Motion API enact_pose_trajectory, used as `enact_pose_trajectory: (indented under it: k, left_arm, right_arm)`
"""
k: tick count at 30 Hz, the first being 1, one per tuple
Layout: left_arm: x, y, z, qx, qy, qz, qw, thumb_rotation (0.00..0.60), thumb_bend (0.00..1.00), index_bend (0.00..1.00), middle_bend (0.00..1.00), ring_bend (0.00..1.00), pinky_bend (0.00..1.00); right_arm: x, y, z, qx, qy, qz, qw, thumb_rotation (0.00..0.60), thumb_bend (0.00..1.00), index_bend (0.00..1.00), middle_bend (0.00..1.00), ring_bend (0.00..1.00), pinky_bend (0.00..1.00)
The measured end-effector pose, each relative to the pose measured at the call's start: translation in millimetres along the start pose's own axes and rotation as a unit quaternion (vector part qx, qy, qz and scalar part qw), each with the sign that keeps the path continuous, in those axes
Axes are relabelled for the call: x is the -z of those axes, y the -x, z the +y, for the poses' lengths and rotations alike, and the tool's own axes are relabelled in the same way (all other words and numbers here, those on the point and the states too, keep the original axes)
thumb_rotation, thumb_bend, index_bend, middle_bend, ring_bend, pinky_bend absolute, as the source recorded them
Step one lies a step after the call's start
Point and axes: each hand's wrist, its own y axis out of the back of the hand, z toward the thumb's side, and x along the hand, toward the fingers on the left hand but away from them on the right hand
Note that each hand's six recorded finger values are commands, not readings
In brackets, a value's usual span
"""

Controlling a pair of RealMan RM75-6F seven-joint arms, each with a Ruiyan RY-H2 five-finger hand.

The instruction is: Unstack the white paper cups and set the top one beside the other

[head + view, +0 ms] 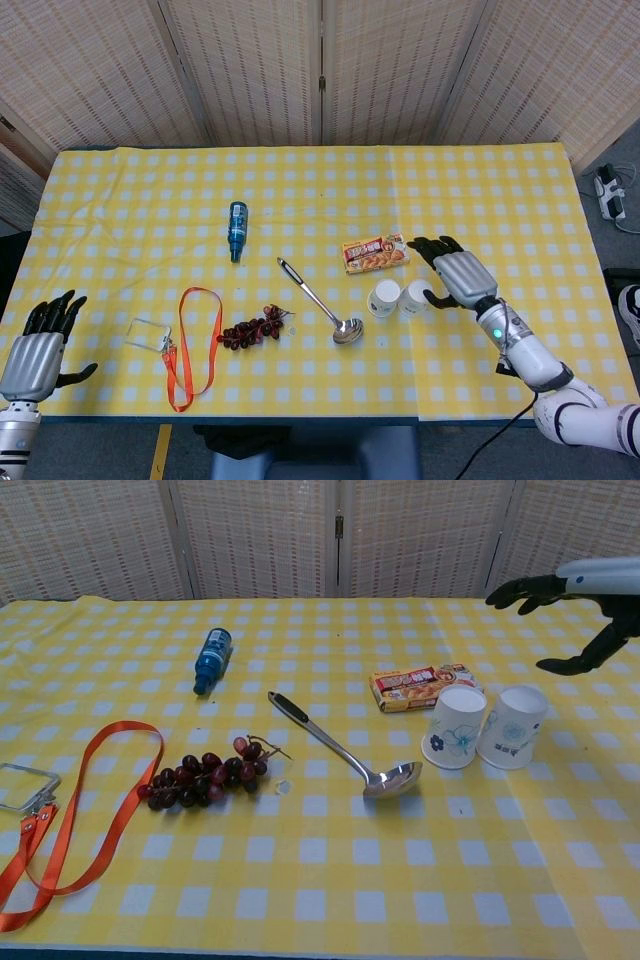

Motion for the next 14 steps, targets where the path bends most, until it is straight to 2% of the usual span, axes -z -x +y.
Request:
enact_pose_trajectory:
  k: [5,9,14]
  left_arm:
    - [-10.1,-1.6,4.2,-0.019,0.002,-0.009,0.9998,0.6,0.2,0.0,0.0,0.0,0.0]
    - [-17.9,-2.4,7.7,-0.031,0.005,-0.014,0.9994,0.6,0.21,0.0,0.0,0.0,0.0]
    - [-27.7,-2.2,11.3,-0.043,0.01,-0.021,0.9988,0.6,0.21,0.0,0.0,0.0,0.0]
  right_arm:
    - [29.6,-43.5,16.8,0.083,0.003,-0.035,0.9959,0.6,0.44,0.09,0.0,0.07,0.04]
    - [53.5,-93.7,21.5,0.147,0.007,-0.069,0.9867,0.6,0.44,0.07,0.0,0.04,0.01]
    - [64.7,-145.2,13.8,0.189,0.018,-0.084,0.9781,0.6,0.44,0.06,0.0,0.03,0.0]
